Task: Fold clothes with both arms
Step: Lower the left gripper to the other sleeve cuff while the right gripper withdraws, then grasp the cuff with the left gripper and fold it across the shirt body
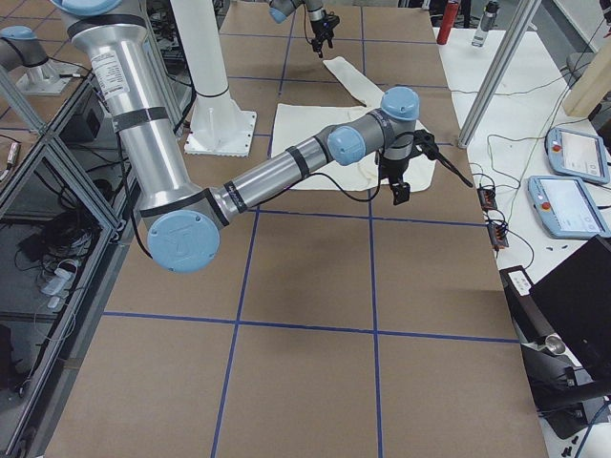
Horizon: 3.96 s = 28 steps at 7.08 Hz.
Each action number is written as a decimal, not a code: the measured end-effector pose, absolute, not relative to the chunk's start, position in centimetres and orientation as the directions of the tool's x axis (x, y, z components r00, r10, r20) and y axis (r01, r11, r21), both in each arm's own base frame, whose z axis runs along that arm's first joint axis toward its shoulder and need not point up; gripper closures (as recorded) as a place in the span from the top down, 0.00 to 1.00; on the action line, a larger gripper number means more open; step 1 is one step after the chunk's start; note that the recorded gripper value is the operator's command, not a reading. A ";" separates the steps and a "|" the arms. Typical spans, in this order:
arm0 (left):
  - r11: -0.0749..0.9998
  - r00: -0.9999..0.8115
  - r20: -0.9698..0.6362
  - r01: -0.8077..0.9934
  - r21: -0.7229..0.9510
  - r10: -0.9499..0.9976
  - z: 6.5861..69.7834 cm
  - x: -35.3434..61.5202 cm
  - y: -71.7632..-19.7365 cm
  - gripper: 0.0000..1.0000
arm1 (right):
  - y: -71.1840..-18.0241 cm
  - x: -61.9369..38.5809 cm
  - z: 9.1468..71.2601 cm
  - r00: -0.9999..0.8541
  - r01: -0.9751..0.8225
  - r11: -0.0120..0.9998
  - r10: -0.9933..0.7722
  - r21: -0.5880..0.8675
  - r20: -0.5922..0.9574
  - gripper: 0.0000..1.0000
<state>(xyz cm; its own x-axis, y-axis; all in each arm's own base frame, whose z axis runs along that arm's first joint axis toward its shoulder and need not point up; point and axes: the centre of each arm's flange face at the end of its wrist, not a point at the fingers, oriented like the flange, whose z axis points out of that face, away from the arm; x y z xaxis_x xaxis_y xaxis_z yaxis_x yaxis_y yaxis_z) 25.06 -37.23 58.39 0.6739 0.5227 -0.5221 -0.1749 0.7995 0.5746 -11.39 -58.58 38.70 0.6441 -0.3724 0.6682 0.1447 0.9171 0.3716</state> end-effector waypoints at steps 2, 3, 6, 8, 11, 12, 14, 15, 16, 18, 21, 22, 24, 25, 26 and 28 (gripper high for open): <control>0.795 0.668 -0.518 -0.188 0.577 0.534 58.7 26.5 -37.5 0.69 | -58.3 -11.3 38.9 0.645 0.145 0.918 -0.371 0.370 0.668 1.00; 0.794 0.671 -0.514 -0.190 0.578 0.535 58.8 26.7 -37.6 0.53 | -58.3 -11.3 38.9 0.645 0.145 0.918 -0.371 0.370 0.668 1.00; 0.793 0.673 -0.511 -0.192 0.578 0.535 58.9 26.8 -37.6 0.22 | -58.3 -11.3 38.9 0.645 0.144 0.918 -0.371 0.371 0.668 1.00; 0.793 0.671 -0.512 -0.191 0.579 0.535 58.8 26.9 -37.7 0.00 | -58.3 -11.3 38.9 0.646 0.144 0.918 -0.371 0.370 0.667 1.00; 0.768 0.649 -0.522 -0.155 0.621 0.553 55.4 26.7 -37.9 0.00 | -58.3 -11.3 39.6 0.652 0.146 0.922 -0.361 0.358 0.666 1.00; 0.750 0.641 -0.531 -0.109 0.653 0.555 52.2 26.2 -39.0 0.00 | -58.1 -11.1 40.2 0.655 0.145 0.926 -0.355 0.350 0.667 1.00; 0.739 0.670 -0.540 -0.020 0.673 0.510 43.6 26.2 -45.5 0.00 | -58.0 -10.8 40.5 0.658 0.141 0.928 -0.347 0.344 0.668 1.00; 0.747 0.685 -0.544 0.000 0.665 0.485 38.2 27.2 -48.8 0.00 | -58.0 -10.7 40.6 0.659 0.139 0.929 -0.345 0.343 0.668 1.00; 0.764 0.696 -0.557 0.018 0.645 0.454 32.8 28.4 -51.4 0.00 | -58.0 -10.6 40.6 0.660 0.137 0.930 -0.343 0.342 0.669 1.00; 0.814 0.697 -0.617 0.083 0.575 0.365 20.7 31.8 -54.8 0.00 | -58.0 -10.3 40.6 0.662 0.127 0.932 -0.333 0.338 0.671 1.00; 0.846 0.695 -0.680 0.197 0.495 0.236 5.8 44.1 -57.6 0.00 | -58.0 -9.8 40.5 0.664 0.117 0.934 -0.326 0.337 0.673 1.00; 0.847 0.706 -0.678 0.217 0.485 0.207 2.5 49.5 -57.1 0.00 | -58.0 -9.8 40.5 0.665 0.116 0.935 -0.324 0.335 0.673 1.00; 0.825 0.713 -0.669 0.238 0.513 0.211 0.7 59.6 -52.1 0.00 | -57.9 -9.6 40.7 0.666 0.114 0.936 -0.321 0.333 0.673 1.00; 0.811 0.706 -0.673 0.249 0.529 0.223 1.3 62.8 -50.8 0.00 | -58.0 -9.6 40.7 0.667 0.113 0.936 -0.320 0.333 0.673 1.00; 0.803 0.698 -0.677 0.255 0.539 0.233 2.1 64.7 -50.5 0.00 | -58.0 -9.5 40.6 0.667 0.112 0.936 -0.320 0.334 0.673 1.00; 0.795 0.678 -0.693 0.268 0.544 0.246 1.9 65.7 -50.4 0.99 | -57.9 -9.5 40.7 0.667 0.112 0.936 -0.320 0.334 0.673 1.00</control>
<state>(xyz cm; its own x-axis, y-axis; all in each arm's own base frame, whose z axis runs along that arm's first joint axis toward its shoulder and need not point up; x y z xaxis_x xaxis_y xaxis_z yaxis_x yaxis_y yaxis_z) 65.73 -50.43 1.87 0.6776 0.2458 -0.6931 0.2684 0.7948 0.5443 -9.50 -57.92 40.67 0.6672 -0.3196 0.6728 0.1119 0.9360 0.3337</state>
